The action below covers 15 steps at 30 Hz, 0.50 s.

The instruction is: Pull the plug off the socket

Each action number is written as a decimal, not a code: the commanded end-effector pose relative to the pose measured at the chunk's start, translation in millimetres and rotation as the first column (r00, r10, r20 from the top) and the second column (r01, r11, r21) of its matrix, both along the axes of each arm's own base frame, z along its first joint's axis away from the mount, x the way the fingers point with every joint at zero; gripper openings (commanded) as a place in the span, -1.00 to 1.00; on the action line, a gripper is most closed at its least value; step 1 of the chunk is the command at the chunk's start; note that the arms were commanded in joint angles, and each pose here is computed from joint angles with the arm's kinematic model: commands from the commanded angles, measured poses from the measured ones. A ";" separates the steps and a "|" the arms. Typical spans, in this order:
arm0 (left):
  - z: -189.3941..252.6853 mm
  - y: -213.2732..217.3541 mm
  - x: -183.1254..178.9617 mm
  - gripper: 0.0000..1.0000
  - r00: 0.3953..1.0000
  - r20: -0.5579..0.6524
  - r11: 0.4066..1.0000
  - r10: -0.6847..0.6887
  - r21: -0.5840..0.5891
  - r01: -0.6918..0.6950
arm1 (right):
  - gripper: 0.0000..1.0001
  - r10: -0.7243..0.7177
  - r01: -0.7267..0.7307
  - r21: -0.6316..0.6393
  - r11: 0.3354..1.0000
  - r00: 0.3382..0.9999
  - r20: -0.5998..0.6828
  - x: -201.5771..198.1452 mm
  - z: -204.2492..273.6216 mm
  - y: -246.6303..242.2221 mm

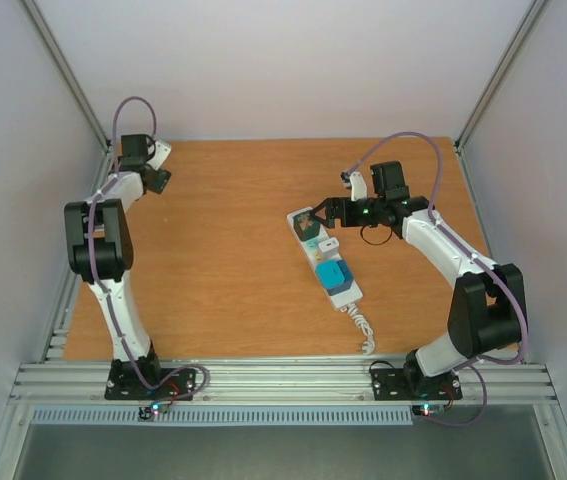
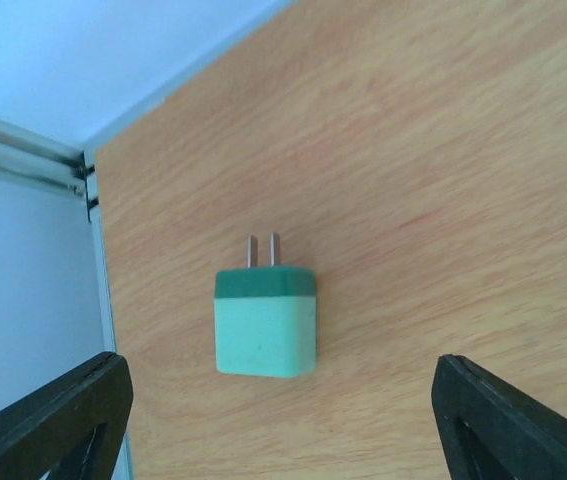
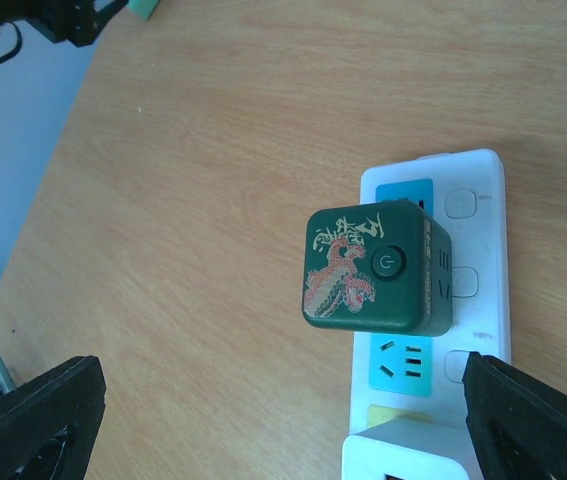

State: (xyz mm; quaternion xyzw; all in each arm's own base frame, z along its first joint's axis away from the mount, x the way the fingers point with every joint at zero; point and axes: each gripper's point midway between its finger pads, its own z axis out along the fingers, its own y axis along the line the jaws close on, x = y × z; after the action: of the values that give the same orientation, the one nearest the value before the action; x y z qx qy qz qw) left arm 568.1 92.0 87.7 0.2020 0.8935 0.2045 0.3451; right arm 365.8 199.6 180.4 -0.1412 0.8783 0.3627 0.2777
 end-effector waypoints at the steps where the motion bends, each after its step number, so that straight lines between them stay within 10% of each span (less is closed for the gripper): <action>1: 39.7 -38.2 -8.2 0.73 0.994 0.049 0.982 -0.098 -0.158 0.104 | 0.97 0.001 -0.001 -0.014 1.000 1.000 -0.005 1.4 -7.6 -1.9; 15: 94.5 -237.5 -69.4 0.96 0.852 0.094 0.749 -0.516 -0.433 0.501 | 0.93 0.019 -0.022 -0.092 0.996 0.999 -0.030 -4.2 -29.3 -10.5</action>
State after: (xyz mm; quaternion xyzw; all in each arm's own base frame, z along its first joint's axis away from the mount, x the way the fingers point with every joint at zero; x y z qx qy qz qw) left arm 528.5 -84.5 171.9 0.3159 0.8527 -0.0213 0.4156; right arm 367.0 196.1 171.5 -0.1475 0.8845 0.3459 0.2763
